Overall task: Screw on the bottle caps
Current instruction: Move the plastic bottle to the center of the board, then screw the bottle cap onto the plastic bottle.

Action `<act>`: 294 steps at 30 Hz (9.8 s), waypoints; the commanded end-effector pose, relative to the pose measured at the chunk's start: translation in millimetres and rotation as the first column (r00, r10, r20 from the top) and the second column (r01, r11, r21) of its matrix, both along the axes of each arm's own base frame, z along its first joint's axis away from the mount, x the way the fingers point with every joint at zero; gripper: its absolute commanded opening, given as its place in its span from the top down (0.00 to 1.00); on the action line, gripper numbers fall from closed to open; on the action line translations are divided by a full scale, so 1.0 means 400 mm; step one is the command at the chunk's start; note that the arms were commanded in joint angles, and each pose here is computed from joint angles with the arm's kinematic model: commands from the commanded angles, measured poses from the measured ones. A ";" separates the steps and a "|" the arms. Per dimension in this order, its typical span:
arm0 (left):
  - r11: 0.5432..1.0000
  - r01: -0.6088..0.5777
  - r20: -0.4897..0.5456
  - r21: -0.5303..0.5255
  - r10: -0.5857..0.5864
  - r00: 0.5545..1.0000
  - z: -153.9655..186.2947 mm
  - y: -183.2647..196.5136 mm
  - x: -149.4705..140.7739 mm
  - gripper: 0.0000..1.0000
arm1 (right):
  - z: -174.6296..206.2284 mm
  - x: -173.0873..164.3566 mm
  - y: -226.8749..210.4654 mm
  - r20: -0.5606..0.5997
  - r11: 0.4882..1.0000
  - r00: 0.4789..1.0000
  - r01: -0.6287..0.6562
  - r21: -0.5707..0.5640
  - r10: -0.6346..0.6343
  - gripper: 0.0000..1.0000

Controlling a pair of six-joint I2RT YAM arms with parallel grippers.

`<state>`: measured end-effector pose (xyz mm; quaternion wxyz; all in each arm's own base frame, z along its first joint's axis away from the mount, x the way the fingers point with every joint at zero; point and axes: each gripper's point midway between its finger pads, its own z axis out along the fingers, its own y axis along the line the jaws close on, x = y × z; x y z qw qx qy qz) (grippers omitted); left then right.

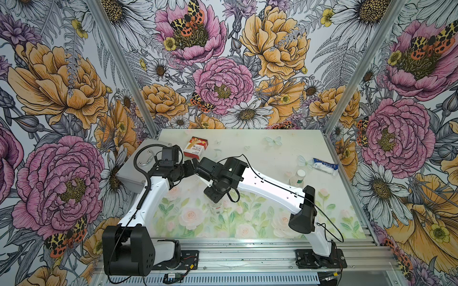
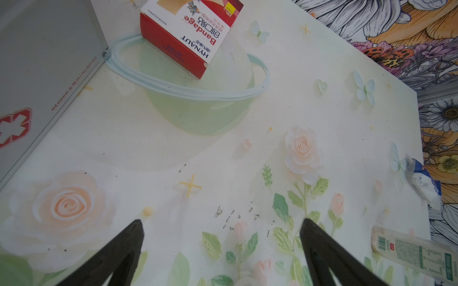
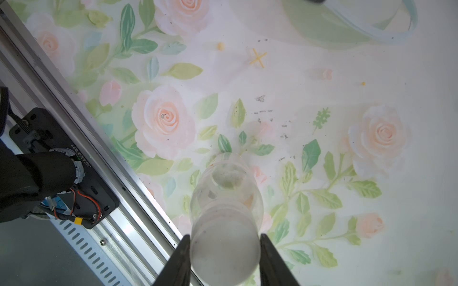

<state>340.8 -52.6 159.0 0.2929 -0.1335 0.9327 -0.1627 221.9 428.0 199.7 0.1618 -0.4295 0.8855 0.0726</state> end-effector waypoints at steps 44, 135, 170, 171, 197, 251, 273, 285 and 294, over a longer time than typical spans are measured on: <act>0.568 0.726 0.710 0.388 -0.686 0.157 0.013 -0.583 -0.093 0.01 | -0.078 0.170 -0.397 -0.154 0.963 0.951 0.261 -0.070 -0.269 0.62; 0.124 0.860 0.616 0.495 -0.748 -0.246 0.026 -0.751 -0.290 0.48 | 0.007 0.004 -0.444 -0.077 0.873 0.870 -0.487 0.015 0.486 0.78; 0.385 0.781 0.688 0.491 -0.722 -0.077 0.073 -0.716 -0.188 0.48 | 0.094 0.111 -0.387 -0.113 0.865 0.910 0.415 0.282 -0.400 0.51; 0.383 0.785 0.689 0.488 -0.720 -0.077 0.073 -0.716 -0.191 0.48 | 0.104 0.110 -0.390 -0.105 0.863 0.911 0.412 0.292 -0.399 0.49; 0.449 0.848 0.785 0.283 -0.616 0.064 0.189 -0.722 -0.184 0.48 | 0.286 0.109 -0.416 0.265 0.806 0.910 0.113 0.581 -0.318 0.35; 0.470 0.854 0.813 0.223 -0.573 0.103 0.258 -0.721 -0.214 0.49 | 0.229 0.236 -0.446 0.246 0.753 0.810 0.322 0.574 -0.533 0.35; 0.457 0.861 0.799 0.223 -0.592 0.107 0.229 -0.732 -0.224 0.49 | 0.297 0.098 -0.426 0.123 0.688 0.914 0.197 0.698 -0.387 0.34; 0.438 0.871 0.798 0.223 -0.596 0.095 0.227 -0.731 -0.236 0.49 | 0.247 0.175 -0.475 0.170 0.700 0.826 0.324 0.636 -0.537 0.34; 0.428 0.874 0.803 0.229 -0.591 0.080 0.240 -0.738 -0.253 0.49 | 0.200 0.266 -0.454 0.182 0.700 0.770 0.419 0.579 -0.612 0.35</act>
